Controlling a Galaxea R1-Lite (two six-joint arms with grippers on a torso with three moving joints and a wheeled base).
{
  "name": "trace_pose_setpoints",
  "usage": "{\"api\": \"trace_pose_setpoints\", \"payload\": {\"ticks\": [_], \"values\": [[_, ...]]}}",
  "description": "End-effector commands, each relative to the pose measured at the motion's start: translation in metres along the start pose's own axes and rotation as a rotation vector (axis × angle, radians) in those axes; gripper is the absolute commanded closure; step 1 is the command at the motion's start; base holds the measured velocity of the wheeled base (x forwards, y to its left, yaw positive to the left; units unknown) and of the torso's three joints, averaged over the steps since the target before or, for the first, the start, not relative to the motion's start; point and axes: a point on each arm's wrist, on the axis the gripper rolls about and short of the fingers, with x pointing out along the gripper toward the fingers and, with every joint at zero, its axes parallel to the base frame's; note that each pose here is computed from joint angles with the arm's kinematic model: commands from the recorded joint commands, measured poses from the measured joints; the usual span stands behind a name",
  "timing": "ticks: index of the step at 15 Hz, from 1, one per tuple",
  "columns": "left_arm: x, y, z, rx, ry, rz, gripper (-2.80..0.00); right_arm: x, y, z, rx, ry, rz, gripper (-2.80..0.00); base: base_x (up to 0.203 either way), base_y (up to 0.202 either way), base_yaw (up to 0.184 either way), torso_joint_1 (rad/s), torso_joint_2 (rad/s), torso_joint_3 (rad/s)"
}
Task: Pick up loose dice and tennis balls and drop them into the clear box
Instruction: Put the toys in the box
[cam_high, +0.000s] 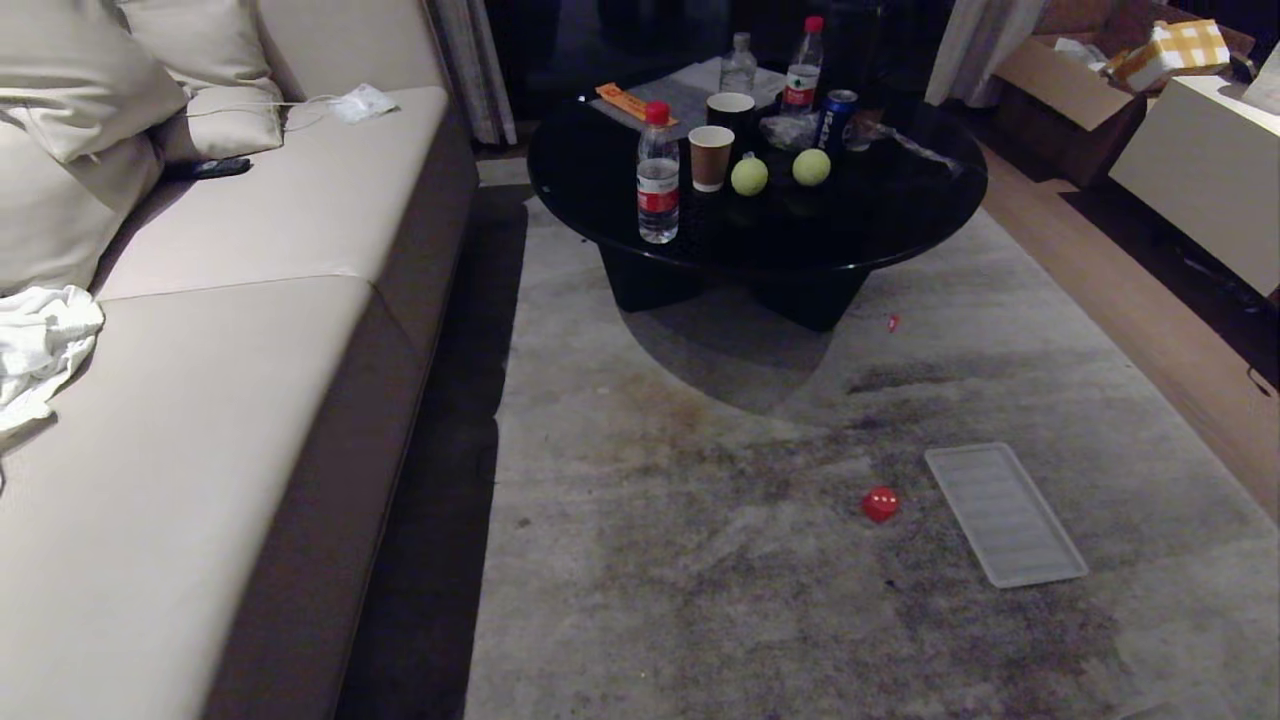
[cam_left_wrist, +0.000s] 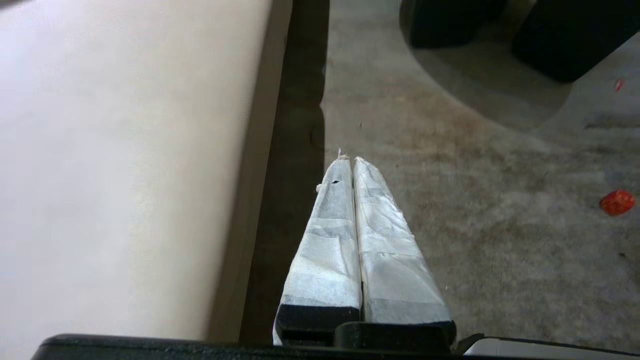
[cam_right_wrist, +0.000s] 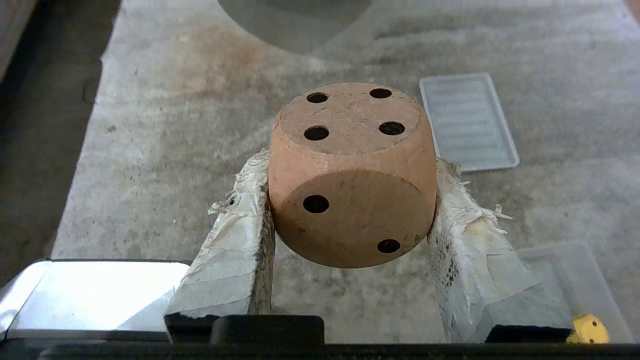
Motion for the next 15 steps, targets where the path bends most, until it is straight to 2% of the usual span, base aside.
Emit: {"api": "trace_pose_setpoints", "payload": {"ticks": [1, 15], "values": [[0.0002, 0.0000, -0.0003, -0.001, 0.002, 0.000, 0.00, 0.0001, 0.0000, 0.0000, -0.001, 0.003, 0.001, 0.00, 0.000, 0.000, 0.000, 0.005, 0.00, 0.203], [0.0002, 0.0000, -0.0003, -0.001, 0.002, 0.001, 0.00, 0.0001, 0.0000, 0.0000, 0.001, 0.003, 0.001, 0.00, 0.000, 0.000, 0.000, 0.003, 0.00, 0.203]]}}
